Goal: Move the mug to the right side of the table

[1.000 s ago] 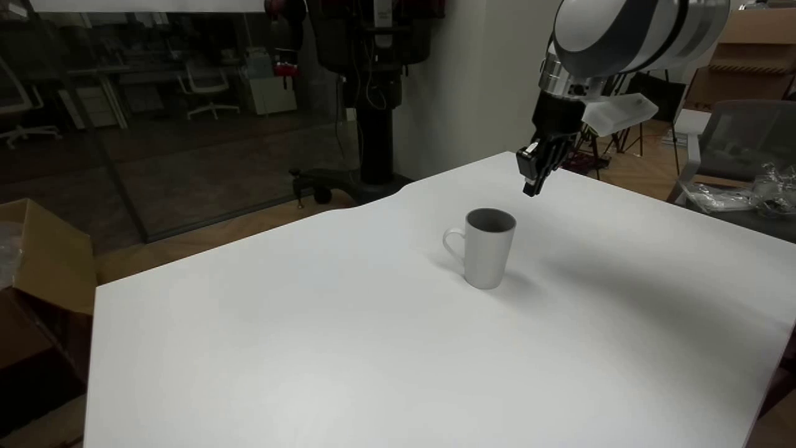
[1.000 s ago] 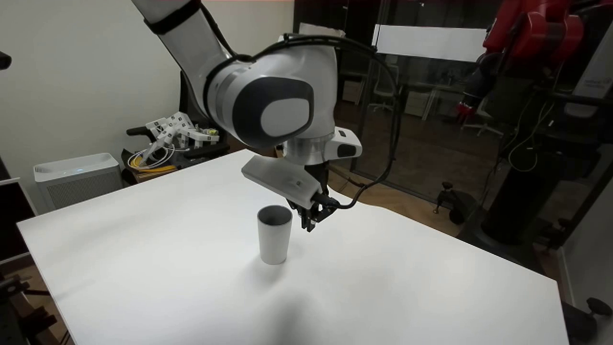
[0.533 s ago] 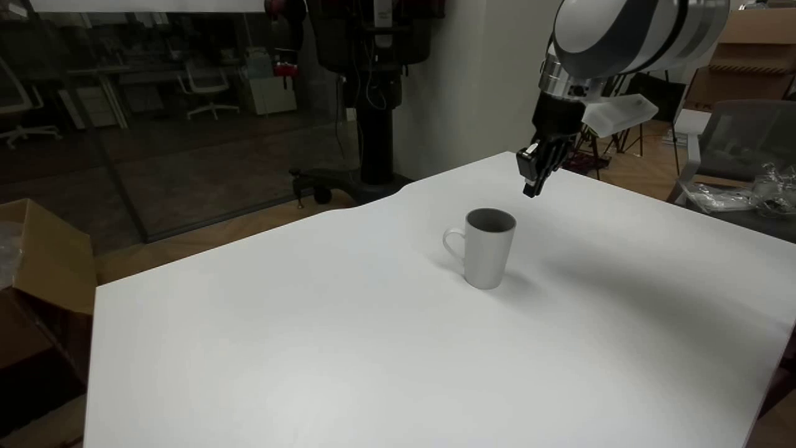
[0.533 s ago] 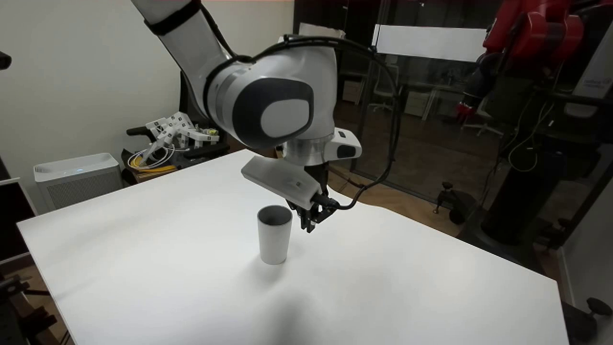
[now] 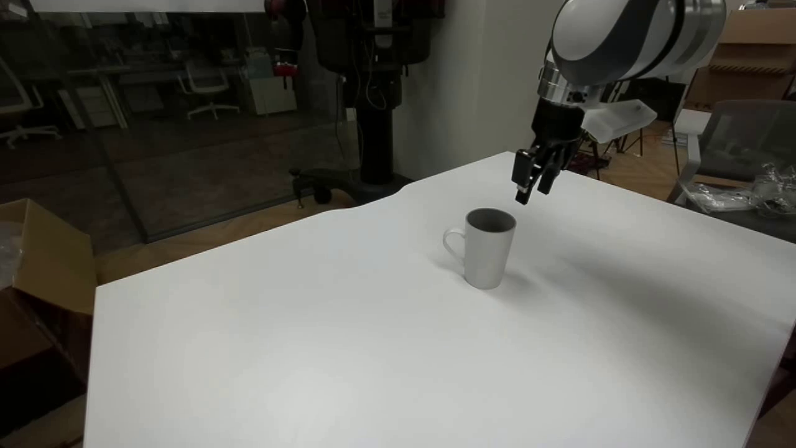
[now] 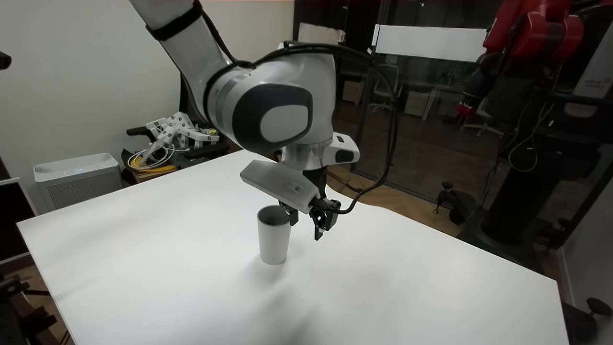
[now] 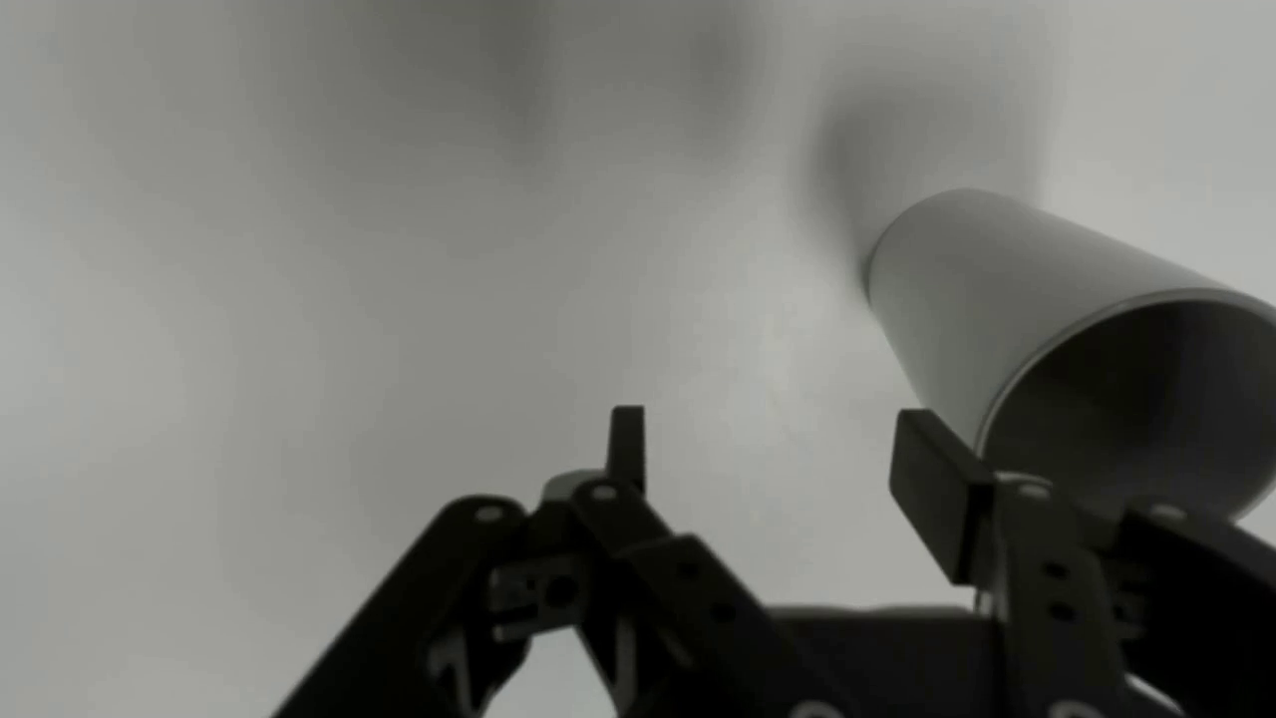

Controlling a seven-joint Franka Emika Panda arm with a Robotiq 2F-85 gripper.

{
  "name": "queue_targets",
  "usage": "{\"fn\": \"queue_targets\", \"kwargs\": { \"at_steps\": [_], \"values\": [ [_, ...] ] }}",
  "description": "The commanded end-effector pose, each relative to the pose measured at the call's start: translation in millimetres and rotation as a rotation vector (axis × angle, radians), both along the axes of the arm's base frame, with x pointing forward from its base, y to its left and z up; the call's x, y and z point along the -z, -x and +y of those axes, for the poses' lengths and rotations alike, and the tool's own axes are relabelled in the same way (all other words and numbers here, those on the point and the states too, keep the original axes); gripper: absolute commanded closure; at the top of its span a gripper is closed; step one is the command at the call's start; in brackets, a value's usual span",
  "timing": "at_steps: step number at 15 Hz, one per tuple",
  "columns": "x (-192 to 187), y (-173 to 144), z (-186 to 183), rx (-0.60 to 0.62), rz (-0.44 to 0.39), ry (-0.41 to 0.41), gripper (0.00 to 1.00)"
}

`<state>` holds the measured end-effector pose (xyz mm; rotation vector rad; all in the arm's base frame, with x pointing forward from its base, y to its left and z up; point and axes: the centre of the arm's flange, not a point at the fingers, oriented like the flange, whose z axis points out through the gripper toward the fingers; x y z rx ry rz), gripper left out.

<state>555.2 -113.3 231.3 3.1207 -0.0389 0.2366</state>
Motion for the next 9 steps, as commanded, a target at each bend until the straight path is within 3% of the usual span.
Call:
{"fn": "queue_targets", "kwargs": {
  "at_steps": [1,3,4,5,9],
  "values": [
    [-7.7,0.4,2.5,0.0,-0.015,0.005,0.02],
    [-9.7,0.9,4.0,-0.002,-0.022,0.0,0.0],
    [-1.3,-0.7,1.6,-0.004,-0.004,0.001,0.07],
    [-1.9,-1.0,2.4,-0.005,-0.005,0.0,0.0],
    [-2.4,-1.2,3.1,-0.006,-0.006,0.0,0.0]
  ]
}}
